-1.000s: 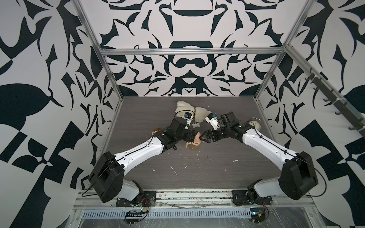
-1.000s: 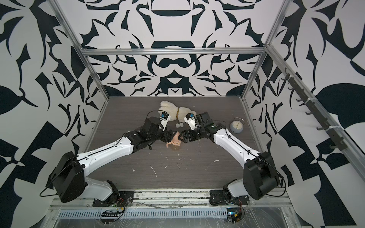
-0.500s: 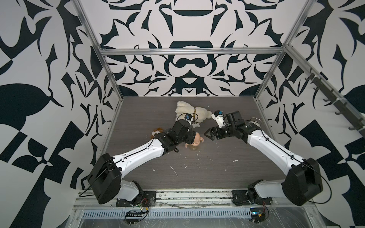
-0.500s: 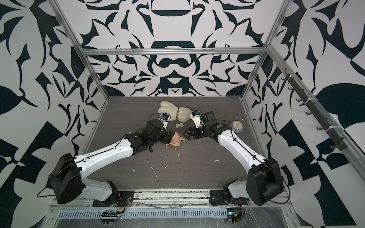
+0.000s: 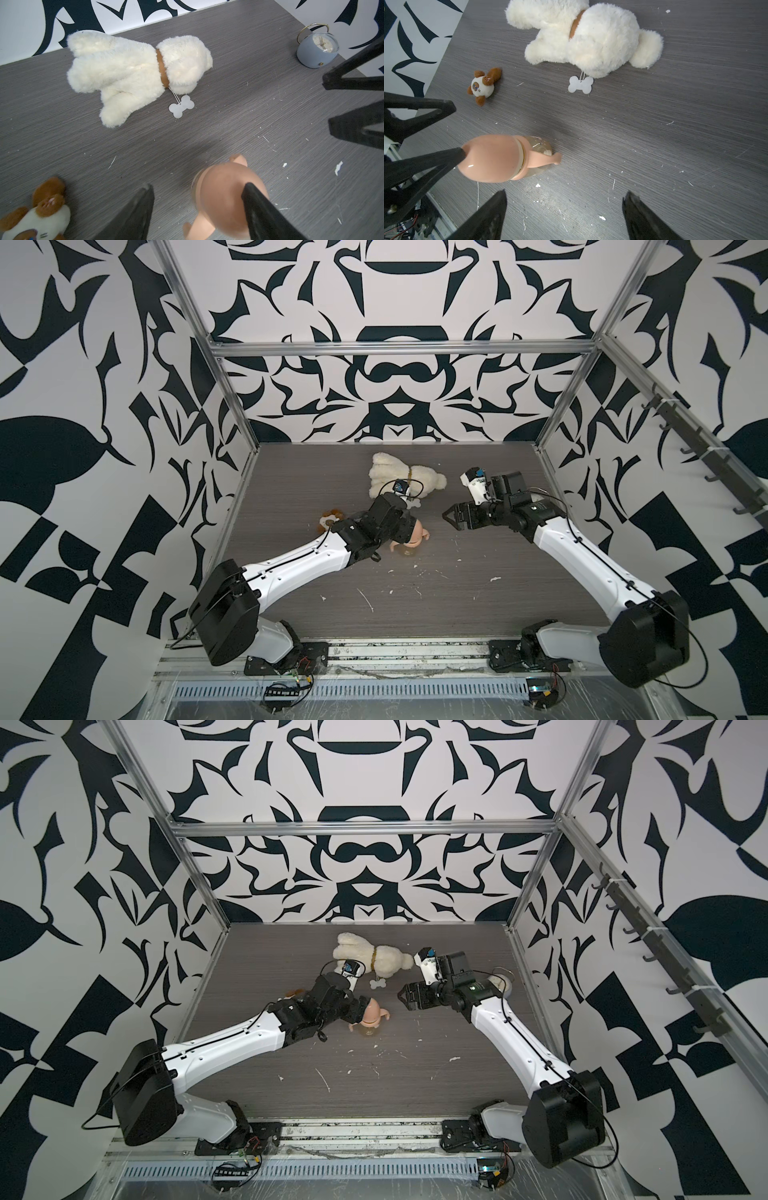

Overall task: Assemble the baby bottles
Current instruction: Close the lid on the baby bottle.

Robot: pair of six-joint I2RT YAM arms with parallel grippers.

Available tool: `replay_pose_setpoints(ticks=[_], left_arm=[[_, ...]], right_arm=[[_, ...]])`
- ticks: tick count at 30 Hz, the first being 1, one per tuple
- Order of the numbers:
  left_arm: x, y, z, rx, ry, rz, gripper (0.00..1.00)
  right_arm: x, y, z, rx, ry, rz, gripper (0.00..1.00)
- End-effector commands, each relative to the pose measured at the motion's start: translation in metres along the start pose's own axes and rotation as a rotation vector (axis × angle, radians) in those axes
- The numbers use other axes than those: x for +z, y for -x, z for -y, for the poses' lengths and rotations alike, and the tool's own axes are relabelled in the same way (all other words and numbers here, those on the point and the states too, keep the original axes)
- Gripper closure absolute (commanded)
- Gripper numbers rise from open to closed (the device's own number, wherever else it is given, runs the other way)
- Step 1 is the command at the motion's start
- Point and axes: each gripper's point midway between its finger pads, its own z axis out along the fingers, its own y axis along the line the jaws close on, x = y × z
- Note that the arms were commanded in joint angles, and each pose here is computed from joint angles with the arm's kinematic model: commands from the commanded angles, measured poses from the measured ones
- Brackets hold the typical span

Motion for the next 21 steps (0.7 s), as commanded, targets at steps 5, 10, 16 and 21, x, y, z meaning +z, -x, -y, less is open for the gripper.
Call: replay_pose_setpoints(ticks=[5,10,16,21], left_arm=[[-0.006,-0.113,-0.027,0.133,0.088,-0.411,0.22],[-0.012,-0.071,-0.032,0.091,0.103,-0.302,0.11],[-0.014,-0.025,-0.038,0.019,0.052,-0.184,0.0],[-0.019,-0.008,-0.04,0.029,0.05,-0.148,0.01]], right_arm=[[-0.008,0.004,-0.002,-0.026,-0.001,0.031,0.12],[-0.011,0.003,-0.002,-0.029,-0.007,0.045,0.1],[-0.014,-0.001,0.002,-0.044,-0.034,0.056,0.06],[-0.017,-0.005,0.012,-0.078,-0.082,0.118,0.0]])
